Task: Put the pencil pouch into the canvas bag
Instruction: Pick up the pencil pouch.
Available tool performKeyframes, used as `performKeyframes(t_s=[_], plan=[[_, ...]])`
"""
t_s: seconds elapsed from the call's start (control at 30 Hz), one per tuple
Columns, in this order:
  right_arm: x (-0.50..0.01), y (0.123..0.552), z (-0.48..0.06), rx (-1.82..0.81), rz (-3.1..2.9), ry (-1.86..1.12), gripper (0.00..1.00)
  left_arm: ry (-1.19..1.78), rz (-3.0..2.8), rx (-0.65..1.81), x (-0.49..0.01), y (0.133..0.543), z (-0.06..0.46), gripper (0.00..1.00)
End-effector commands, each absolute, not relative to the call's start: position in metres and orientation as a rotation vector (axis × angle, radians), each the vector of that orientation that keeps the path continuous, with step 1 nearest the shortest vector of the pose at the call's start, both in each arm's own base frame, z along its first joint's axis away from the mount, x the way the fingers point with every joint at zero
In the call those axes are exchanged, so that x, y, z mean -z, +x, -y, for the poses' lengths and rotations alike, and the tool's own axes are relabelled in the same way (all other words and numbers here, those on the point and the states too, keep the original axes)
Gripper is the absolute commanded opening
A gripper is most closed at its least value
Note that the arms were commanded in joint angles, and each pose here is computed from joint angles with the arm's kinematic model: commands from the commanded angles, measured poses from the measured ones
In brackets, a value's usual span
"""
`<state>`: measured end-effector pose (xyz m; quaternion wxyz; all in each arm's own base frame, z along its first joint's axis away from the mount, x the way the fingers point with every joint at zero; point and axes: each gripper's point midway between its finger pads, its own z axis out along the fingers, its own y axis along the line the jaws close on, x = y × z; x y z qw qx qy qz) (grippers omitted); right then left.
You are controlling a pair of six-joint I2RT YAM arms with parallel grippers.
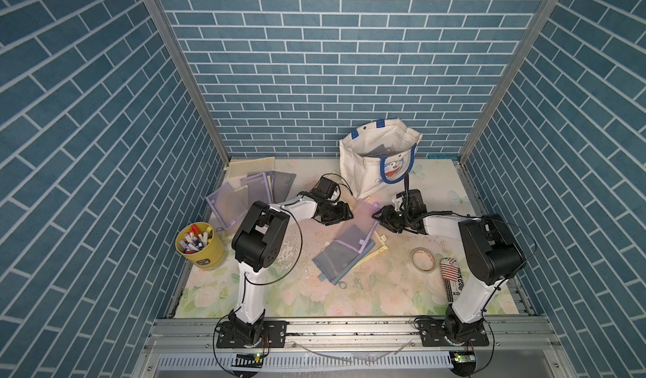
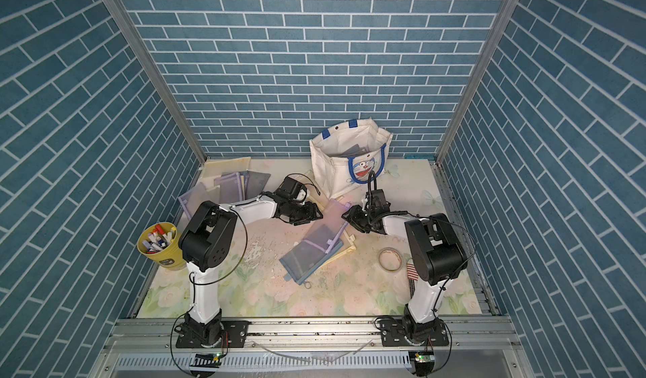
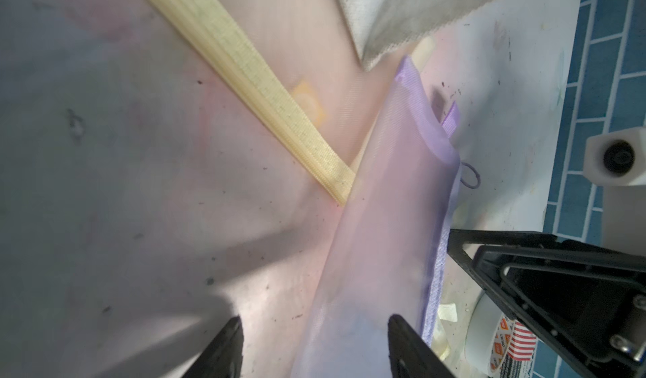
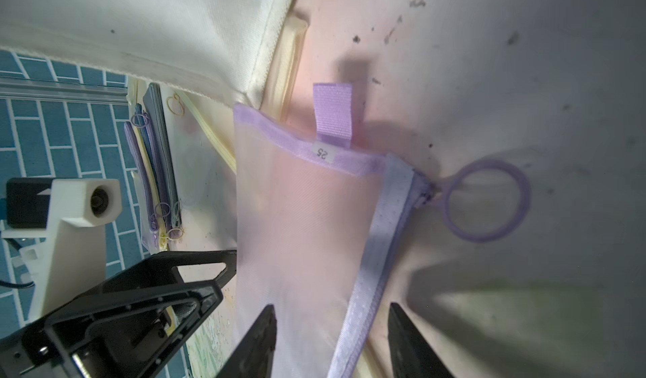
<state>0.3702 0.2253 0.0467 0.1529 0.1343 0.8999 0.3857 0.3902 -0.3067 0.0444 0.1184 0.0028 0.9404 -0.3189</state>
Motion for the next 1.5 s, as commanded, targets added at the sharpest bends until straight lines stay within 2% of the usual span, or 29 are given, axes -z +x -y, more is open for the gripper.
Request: performKeyframes(t_s=[0.0,0.1,0.2,0.37,0.5,0.67,0.77,0.9,1.17,1.33,1.47], plan=[[-0.037,0.372,-0.229,-1.156,-2.583,0.429,0.51,0.028,-2.713,0.975,-0.050,0.397,0.326,0.62],[-0.030,0.377,-0.233,-1.178,-2.576,0.436,0.51,0.028,-2.705,0.984,-0.050,0.396,0.335,0.57],[-0.029,0.382,-0.237,-1.200,-2.565,0.432,0.49,0.023,-2.693,1.003,-0.052,0.396,0.340,0.47],[-0.038,0.384,-0.240,-1.235,-2.527,0.412,0.43,0.012,-2.688,1.043,-0.053,0.392,0.347,0.42],[-0.048,0.386,-0.242,-1.280,-2.474,0.412,0.29,0.006,-2.674,1.073,-0.058,0.389,0.351,0.42],[-0.068,0.378,-0.241,-1.308,-2.430,0.378,0.00,0.010,-2.649,1.082,-0.071,0.385,0.353,0.41],[-0.086,0.370,-0.238,-1.308,-2.404,0.342,0.00,0.009,-2.628,1.077,-0.083,0.383,0.348,0.42],[-0.116,0.357,-0.232,-1.270,-2.392,0.259,0.00,0.007,-2.592,1.066,-0.101,0.377,0.340,0.54],[-0.208,0.327,-0.212,-1.177,-2.295,0.156,0.00,0.059,-2.546,0.968,-0.130,0.343,0.306,0.78],[-0.266,0.333,-0.200,-1.100,-2.227,0.179,0.00,0.151,-2.527,0.823,-0.148,0.320,0.283,0.97],[-0.311,0.356,-0.200,-1.089,-2.181,0.235,0.00,0.218,-2.468,0.779,-0.167,0.306,0.274,0.99]])
